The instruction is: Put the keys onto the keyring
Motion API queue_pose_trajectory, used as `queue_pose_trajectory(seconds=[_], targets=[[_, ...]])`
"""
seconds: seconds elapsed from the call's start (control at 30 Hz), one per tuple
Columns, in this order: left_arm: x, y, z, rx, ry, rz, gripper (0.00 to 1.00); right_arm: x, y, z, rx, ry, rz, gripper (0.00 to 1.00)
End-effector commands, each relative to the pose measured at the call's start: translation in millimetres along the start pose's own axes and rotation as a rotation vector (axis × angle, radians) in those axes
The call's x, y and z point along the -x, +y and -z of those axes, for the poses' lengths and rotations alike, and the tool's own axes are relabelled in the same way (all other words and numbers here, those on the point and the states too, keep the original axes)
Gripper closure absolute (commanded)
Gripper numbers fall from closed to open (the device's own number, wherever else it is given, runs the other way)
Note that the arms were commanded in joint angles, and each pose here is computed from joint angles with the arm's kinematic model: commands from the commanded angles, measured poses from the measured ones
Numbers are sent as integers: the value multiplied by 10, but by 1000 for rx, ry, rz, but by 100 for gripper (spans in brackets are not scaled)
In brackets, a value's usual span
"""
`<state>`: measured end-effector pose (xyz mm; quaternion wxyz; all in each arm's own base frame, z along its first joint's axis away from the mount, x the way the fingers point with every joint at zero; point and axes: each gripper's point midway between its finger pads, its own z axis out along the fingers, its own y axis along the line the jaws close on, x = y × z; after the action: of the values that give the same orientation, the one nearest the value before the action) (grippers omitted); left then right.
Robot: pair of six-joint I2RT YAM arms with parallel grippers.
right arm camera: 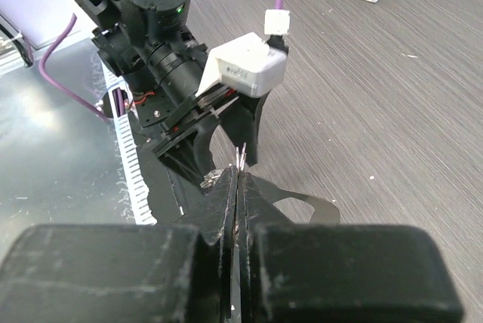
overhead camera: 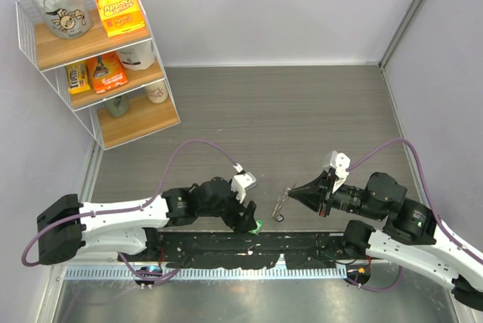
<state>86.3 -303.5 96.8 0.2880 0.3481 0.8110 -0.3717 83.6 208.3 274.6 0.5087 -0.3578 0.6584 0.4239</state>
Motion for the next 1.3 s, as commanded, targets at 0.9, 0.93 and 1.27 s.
queue_pose_trajectory(seconds=[0.9, 0.93, 1.27], targets=[[-227, 18, -684, -1, 167, -27, 100, 108, -19, 162, -30, -70, -13, 95], [-245, 40, -698, 6, 172, -27, 100, 107, -22, 156, -31, -70, -14, 95], [-360, 424, -793, 102, 203, 44, 100, 113, -40, 149, -41, -69, -14, 95]])
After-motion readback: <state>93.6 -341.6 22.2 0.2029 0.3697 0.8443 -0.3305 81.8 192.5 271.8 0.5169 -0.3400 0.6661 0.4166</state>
